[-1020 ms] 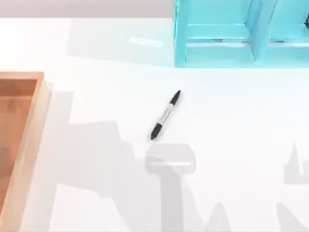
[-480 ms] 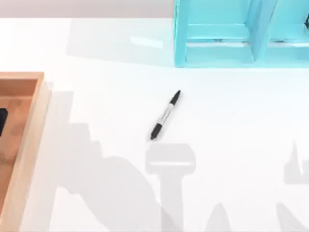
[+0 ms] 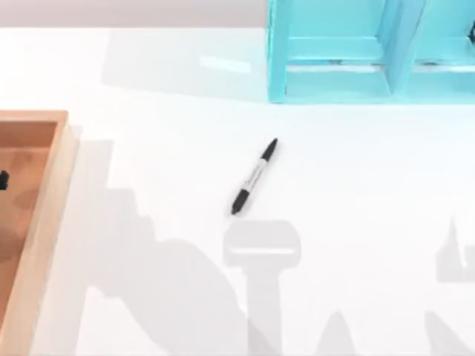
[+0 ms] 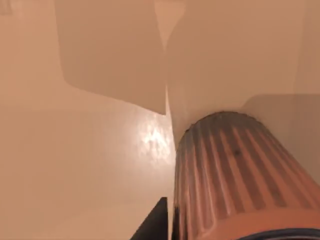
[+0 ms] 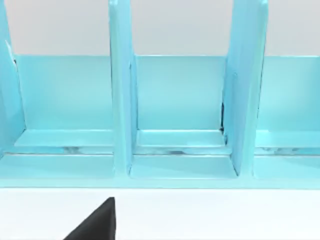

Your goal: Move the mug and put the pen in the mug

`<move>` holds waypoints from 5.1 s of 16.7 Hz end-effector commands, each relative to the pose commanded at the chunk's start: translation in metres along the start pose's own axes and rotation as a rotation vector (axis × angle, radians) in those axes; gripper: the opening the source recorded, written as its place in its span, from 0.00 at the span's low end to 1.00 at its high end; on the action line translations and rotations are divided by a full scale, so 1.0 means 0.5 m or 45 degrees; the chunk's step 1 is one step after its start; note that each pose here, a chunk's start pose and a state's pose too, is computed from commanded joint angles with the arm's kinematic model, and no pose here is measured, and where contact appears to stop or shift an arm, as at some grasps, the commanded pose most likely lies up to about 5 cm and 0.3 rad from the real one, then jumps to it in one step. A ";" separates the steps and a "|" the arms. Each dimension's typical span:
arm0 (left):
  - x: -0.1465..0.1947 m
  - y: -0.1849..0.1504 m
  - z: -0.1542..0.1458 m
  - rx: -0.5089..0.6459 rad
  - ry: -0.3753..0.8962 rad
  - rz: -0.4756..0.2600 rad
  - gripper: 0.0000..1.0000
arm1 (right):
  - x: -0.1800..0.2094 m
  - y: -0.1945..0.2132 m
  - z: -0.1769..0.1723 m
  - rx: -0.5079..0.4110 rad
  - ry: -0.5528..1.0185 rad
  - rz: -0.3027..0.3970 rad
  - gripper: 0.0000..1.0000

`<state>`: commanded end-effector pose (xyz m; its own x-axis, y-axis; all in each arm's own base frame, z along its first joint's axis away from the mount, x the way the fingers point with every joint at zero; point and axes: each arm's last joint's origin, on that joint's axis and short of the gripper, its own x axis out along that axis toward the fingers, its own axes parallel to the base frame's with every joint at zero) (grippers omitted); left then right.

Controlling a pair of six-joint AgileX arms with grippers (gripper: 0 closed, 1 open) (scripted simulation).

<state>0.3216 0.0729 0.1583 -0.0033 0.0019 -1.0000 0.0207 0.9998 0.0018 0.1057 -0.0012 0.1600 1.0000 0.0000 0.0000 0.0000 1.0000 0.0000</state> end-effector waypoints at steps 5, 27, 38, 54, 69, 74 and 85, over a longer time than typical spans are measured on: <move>0.000 0.000 0.000 0.000 0.000 0.000 0.10 | 0.000 0.000 0.000 0.000 0.000 0.000 1.00; -0.208 -0.160 0.060 -0.128 -0.062 0.007 0.00 | 0.000 0.000 0.000 0.000 0.000 0.000 1.00; -0.296 -0.300 0.002 0.001 0.005 0.002 0.00 | 0.000 0.000 0.000 0.000 0.000 0.000 1.00; -0.115 -0.431 0.008 -0.003 0.001 0.001 0.00 | 0.000 0.000 0.000 0.000 0.000 0.000 1.00; -0.034 -0.434 0.007 -0.001 -0.002 0.000 0.38 | 0.000 0.000 0.000 0.000 0.000 0.000 1.00; -0.034 -0.434 0.007 -0.001 -0.002 0.000 0.75 | 0.000 0.000 0.000 0.000 0.000 0.000 1.00; -0.034 -0.434 0.007 -0.001 -0.002 0.000 1.00 | 0.000 0.000 0.000 0.000 0.000 0.000 1.00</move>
<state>0.3205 -0.1443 0.1750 -0.0021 0.0022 -1.0000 0.0200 0.9998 0.0021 0.1057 -0.0012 0.1600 1.0000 0.0000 0.0000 0.0000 1.0000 0.0000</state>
